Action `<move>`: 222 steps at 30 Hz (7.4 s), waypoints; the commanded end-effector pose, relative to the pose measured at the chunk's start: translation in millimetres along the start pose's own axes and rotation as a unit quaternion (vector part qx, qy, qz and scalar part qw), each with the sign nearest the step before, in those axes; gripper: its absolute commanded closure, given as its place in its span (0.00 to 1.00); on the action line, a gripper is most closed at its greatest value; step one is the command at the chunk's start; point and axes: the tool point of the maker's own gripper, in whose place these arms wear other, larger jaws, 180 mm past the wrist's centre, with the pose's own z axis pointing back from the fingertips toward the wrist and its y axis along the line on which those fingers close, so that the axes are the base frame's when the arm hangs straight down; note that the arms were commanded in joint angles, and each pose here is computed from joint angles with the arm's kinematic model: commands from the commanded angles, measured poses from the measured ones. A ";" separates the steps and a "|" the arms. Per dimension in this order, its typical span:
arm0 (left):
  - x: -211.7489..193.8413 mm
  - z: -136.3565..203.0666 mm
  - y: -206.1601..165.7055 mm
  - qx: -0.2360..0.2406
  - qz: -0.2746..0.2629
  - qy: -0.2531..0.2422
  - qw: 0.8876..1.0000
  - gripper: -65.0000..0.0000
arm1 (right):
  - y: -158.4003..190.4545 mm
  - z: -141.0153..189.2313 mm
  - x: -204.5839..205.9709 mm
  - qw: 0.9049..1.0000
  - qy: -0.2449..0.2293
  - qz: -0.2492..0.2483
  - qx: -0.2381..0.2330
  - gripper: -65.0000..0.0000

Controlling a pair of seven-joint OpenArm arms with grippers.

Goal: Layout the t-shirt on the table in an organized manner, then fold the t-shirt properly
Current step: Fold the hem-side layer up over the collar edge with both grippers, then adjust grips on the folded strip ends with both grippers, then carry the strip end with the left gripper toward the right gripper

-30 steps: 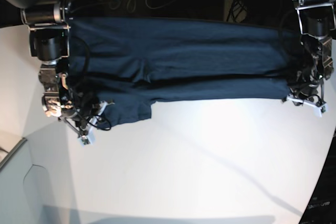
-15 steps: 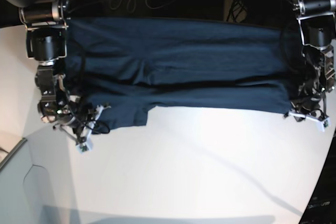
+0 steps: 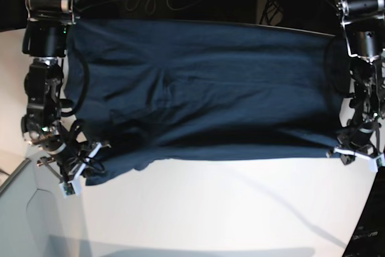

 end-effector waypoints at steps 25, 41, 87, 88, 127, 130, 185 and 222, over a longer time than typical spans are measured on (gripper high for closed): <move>2.2 67.9 33.1 0.024 -0.006 -0.061 0.998 1.00 | 66.1 115.9 -62.5 1.000 -0.010 0.007 0.004 1.00; -39.2 106.3 48.7 0.047 0.001 -0.037 0.998 1.00 | 92.2 152.0 -111.3 0.999 -0.008 -0.010 0.030 1.00; -91.9 137.3 78.9 0.079 -0.006 0.027 0.997 0.99 | 102.4 169.9 -179.5 0.997 0.060 -0.038 0.042 1.00; -92.1 137.4 78.9 0.079 -0.006 0.028 0.996 0.99 | 102.2 169.6 -179.5 0.997 0.061 -0.038 0.042 1.00; -119.2 133.1 100.2 0.104 0.008 0.063 0.992 0.25 | 121.5 117.0 -182.4 0.990 0.081 -0.102 0.050 0.54; -112.7 127.6 97.1 0.101 0.011 0.056 0.993 0.25 | 123.1 115.6 -185.9 0.989 0.085 -0.105 0.052 0.54; -39.9 153.9 -25.0 -0.048 -0.030 -0.062 0.996 1.00 | 100.3 80.1 -210.3 0.986 0.122 -0.105 0.052 0.54; -210.6 180.7 -296.0 -0.339 -0.052 0.145 0.928 1.00 | 96.8 75.5 -201.8 0.987 0.113 -0.103 0.050 0.54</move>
